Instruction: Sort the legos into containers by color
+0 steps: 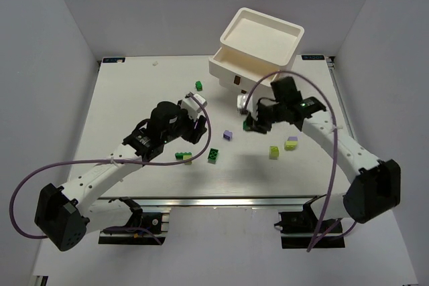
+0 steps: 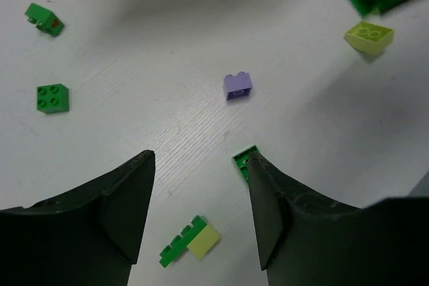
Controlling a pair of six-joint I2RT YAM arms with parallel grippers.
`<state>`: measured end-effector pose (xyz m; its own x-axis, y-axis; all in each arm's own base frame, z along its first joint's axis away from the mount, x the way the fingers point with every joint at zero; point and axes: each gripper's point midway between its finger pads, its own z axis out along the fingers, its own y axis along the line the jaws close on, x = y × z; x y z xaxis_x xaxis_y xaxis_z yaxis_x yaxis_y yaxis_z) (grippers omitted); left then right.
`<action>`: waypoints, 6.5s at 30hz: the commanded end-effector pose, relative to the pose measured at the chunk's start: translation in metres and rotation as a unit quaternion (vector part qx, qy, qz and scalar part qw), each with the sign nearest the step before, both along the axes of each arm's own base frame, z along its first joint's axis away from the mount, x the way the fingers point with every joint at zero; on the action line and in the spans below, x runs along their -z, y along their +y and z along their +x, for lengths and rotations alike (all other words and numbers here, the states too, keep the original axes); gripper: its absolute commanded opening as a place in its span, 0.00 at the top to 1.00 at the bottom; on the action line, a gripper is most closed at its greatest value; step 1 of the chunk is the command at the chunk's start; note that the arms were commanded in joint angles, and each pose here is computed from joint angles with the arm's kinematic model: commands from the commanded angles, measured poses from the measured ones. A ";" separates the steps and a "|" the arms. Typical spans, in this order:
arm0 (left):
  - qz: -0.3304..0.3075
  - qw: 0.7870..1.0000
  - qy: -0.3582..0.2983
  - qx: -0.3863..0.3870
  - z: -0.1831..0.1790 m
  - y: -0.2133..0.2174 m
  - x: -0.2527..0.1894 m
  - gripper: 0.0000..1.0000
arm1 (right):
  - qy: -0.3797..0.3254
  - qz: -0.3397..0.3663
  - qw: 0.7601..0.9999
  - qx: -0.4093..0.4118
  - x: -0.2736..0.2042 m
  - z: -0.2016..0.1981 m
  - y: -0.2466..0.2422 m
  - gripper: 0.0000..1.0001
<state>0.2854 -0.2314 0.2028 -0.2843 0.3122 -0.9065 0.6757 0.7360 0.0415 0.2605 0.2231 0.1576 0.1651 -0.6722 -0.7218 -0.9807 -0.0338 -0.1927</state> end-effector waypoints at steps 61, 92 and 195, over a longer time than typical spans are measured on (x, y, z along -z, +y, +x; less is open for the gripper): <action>0.148 0.952 0.207 -0.168 -0.005 -0.060 0.162 0.21 | 0.085 0.287 0.922 0.245 -0.103 0.004 -0.039 0.25; -0.169 0.967 -0.073 -0.173 0.160 -0.153 -0.188 1.00 | 0.064 0.295 0.876 0.376 -0.102 0.038 -0.089 1.00; -0.310 0.935 0.173 -0.013 0.124 -0.008 -0.073 1.00 | 0.055 0.229 0.939 0.250 -0.059 0.018 -0.055 1.00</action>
